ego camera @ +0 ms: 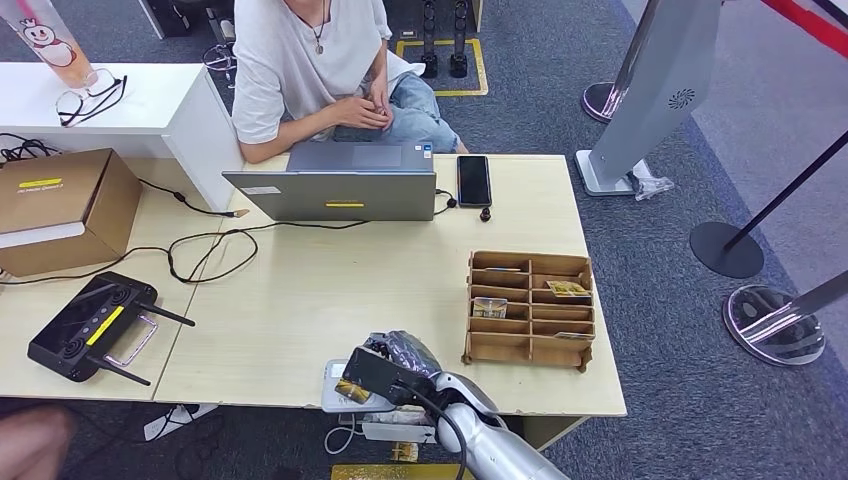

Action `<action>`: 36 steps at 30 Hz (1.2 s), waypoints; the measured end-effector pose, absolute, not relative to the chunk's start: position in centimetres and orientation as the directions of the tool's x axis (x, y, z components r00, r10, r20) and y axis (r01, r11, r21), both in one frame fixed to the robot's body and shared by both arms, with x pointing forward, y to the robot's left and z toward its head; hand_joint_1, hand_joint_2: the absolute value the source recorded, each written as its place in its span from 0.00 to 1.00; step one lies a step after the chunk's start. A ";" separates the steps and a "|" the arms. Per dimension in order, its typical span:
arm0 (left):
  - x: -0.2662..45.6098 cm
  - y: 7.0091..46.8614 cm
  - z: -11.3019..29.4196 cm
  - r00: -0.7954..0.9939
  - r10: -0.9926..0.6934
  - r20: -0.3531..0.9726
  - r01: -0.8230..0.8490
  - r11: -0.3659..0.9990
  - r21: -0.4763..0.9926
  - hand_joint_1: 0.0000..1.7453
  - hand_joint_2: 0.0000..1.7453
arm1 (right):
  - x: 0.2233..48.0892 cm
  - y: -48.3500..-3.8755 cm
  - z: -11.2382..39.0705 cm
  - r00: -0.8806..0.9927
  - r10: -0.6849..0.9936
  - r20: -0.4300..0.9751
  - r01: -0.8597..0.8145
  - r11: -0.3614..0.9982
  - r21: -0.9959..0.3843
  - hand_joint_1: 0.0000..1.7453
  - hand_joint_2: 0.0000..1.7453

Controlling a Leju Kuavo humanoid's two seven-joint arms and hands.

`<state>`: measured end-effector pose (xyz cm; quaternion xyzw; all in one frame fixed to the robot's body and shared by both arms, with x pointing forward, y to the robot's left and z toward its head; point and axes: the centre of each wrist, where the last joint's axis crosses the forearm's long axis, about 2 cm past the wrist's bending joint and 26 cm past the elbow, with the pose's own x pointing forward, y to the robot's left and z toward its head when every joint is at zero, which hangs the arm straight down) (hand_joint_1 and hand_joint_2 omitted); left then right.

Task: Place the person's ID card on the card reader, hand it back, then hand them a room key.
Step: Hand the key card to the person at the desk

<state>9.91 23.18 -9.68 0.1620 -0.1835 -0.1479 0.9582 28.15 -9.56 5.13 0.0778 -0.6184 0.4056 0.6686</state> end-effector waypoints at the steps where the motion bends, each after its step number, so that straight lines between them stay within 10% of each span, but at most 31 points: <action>1: 9.9 23.2 -9.7 0.889 -0.343 0.304 0.224 0.904 0.365 0.00 0.00 | 28.2 -9.5 5.2 -0.093 0.439 0.894 -0.640 0.661 -0.392 1.00 1.00; 36: 9.7 23.4 -9.7 0.879 -0.350 0.322 0.223 0.901 0.371 0.00 0.00 | 29.2 -10.5 9.8 -0.260 0.215 0.941 -0.573 0.750 -0.330 1.00 1.00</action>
